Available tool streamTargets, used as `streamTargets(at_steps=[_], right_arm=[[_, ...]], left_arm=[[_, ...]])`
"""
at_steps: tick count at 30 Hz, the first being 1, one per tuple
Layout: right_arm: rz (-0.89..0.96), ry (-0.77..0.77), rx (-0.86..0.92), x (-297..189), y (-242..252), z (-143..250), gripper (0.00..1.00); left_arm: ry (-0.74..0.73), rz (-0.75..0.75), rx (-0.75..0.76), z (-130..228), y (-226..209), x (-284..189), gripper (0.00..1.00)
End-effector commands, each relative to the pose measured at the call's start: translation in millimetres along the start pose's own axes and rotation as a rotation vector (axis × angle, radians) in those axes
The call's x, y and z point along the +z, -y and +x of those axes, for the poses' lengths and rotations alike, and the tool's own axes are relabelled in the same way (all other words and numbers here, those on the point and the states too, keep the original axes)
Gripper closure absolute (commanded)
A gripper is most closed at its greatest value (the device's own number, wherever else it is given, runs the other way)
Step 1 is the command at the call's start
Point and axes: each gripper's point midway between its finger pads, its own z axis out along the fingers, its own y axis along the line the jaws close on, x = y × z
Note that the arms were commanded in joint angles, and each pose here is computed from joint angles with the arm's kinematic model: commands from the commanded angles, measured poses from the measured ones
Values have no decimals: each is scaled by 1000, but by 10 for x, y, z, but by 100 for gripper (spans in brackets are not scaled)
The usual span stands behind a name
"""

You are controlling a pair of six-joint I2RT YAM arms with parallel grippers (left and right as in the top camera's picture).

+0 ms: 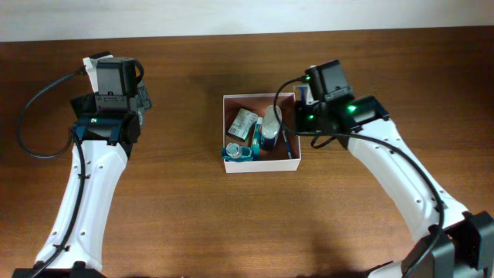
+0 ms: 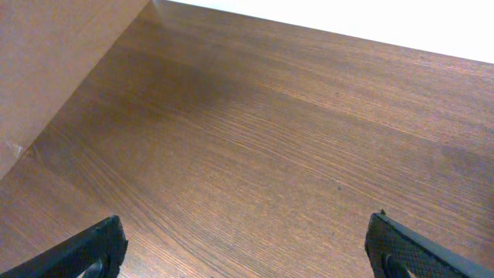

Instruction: Pack container

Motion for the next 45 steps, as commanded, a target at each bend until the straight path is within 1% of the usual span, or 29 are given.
streamTargets(at_steps=[1,14,26,28,31,32,34,39,42,45], right_arm=[[-11,-22,-28,88,-87,54,96],[-26,-107,-26,379,-121,208,96],[-26,-126,-46,523,-193,265,96],[-26,-126,-45,523,-190,263,84],[-24,-129,-46,522,-187,272,50],[-24,-130,-46,522,-186,274,43],[-24,-131,-49,521,-186,275,40],[-18,-124,-82,428,-163,267,39],[8,-82,-79,226,-85,189,39],[72,-1,-68,-121,73,64,39]], left_arm=[[2,-1,-6,-20,-1,12,1],[2,-1,-6,-20,-1,12,1],[2,-1,-6,-20,-1,12,1],[2,-1,-6,-20,-1,12,1],[2,-1,-6,-20,-1,12,1],[2,-1,-6,-20,-1,12,1],[2,-1,-6,-20,-1,12,0],[2,-2,-6,-20,-2,12,1],[2,-1,-6,-20,-1,12,1],[2,-1,-6,-20,-1,12,1]])
